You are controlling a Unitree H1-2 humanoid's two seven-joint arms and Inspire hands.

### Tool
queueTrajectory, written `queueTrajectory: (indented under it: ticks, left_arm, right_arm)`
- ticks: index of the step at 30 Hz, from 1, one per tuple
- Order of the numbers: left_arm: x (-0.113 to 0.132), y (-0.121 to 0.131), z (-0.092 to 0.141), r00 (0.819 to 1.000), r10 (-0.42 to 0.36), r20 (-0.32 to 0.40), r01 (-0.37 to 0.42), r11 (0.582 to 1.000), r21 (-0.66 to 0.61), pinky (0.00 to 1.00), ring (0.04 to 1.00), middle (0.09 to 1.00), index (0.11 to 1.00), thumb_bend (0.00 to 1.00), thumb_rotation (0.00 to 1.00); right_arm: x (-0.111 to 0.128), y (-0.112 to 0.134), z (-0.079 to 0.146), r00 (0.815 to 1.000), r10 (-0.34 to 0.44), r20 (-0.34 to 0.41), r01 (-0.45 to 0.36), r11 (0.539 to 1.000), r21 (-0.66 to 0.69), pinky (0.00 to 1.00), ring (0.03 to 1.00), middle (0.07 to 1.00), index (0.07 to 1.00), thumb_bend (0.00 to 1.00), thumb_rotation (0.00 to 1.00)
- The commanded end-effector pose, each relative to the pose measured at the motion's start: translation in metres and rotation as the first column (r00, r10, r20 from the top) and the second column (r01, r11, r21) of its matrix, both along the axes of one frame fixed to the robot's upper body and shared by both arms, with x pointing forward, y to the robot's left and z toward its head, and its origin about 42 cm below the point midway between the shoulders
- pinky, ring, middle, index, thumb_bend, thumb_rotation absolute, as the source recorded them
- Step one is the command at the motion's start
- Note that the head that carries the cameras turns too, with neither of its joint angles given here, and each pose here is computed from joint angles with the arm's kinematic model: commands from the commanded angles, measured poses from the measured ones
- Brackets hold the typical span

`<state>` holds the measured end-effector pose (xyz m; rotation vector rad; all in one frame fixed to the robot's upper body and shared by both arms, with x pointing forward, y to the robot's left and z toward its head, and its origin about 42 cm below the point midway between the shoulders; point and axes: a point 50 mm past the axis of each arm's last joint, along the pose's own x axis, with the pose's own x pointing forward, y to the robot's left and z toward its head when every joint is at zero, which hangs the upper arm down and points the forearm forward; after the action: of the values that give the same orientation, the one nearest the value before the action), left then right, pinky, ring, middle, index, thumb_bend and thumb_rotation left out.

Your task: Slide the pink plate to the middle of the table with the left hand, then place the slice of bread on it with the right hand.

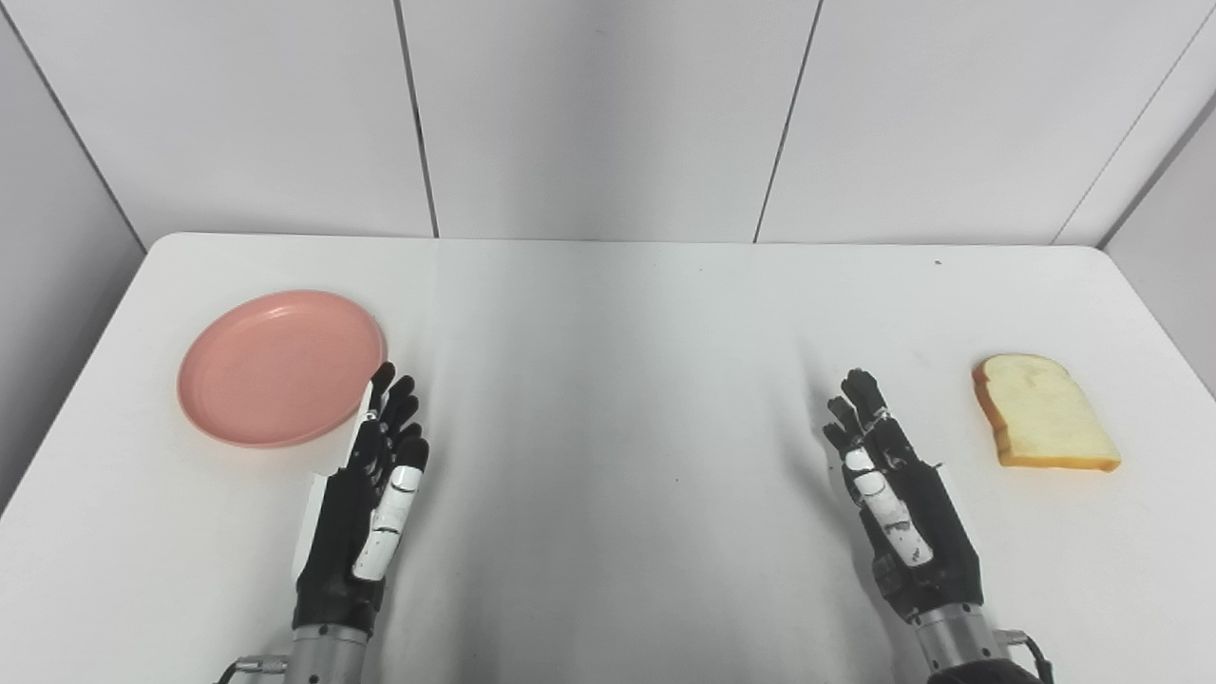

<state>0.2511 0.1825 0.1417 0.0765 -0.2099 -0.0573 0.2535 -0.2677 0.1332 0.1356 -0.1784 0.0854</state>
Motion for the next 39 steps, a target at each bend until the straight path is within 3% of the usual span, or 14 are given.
queueTrajectory:
  ticks: [1,8,17,27,39]
  left_arm:
    - [0.001,-0.002,0.010,0.998,0.001,0.059,-0.001,1.000,-0.007,0.93,0.963,0.979,0.972,0.68,0.87]
    - [0.001,-0.001,0.009,0.998,-0.006,0.055,0.006,1.000,0.000,0.99,0.999,1.000,1.000,0.71,0.93]
    - [-0.001,-0.004,0.006,1.000,-0.007,0.026,0.008,1.000,-0.028,1.00,1.000,1.000,1.000,0.77,0.92]
    - [-0.002,-0.004,0.005,1.000,-0.013,0.017,0.014,0.999,-0.041,1.00,1.000,1.000,1.000,0.80,0.92]
    - [-0.002,-0.028,-0.012,1.000,-0.016,0.016,0.016,1.000,-0.019,1.00,1.000,1.000,1.000,0.77,0.94]
  right_arm:
    - [0.002,0.000,0.010,0.998,0.009,0.064,-0.008,1.000,-0.011,1.00,1.000,1.000,0.959,0.83,0.60]
    - [0.001,0.001,0.010,0.998,0.008,0.069,-0.006,1.000,-0.025,1.00,1.000,1.000,0.964,0.83,0.61]
    - [0.001,0.000,0.007,0.997,0.008,0.071,-0.005,0.999,-0.043,1.00,1.000,1.000,0.967,0.84,0.62]
    - [0.000,0.001,0.005,0.995,0.004,0.095,0.002,0.998,-0.063,1.00,1.000,1.000,1.000,0.83,0.77]
    - [0.000,-0.021,-0.012,0.996,0.021,0.084,-0.015,0.997,-0.073,1.00,1.000,1.000,0.999,0.84,0.70]
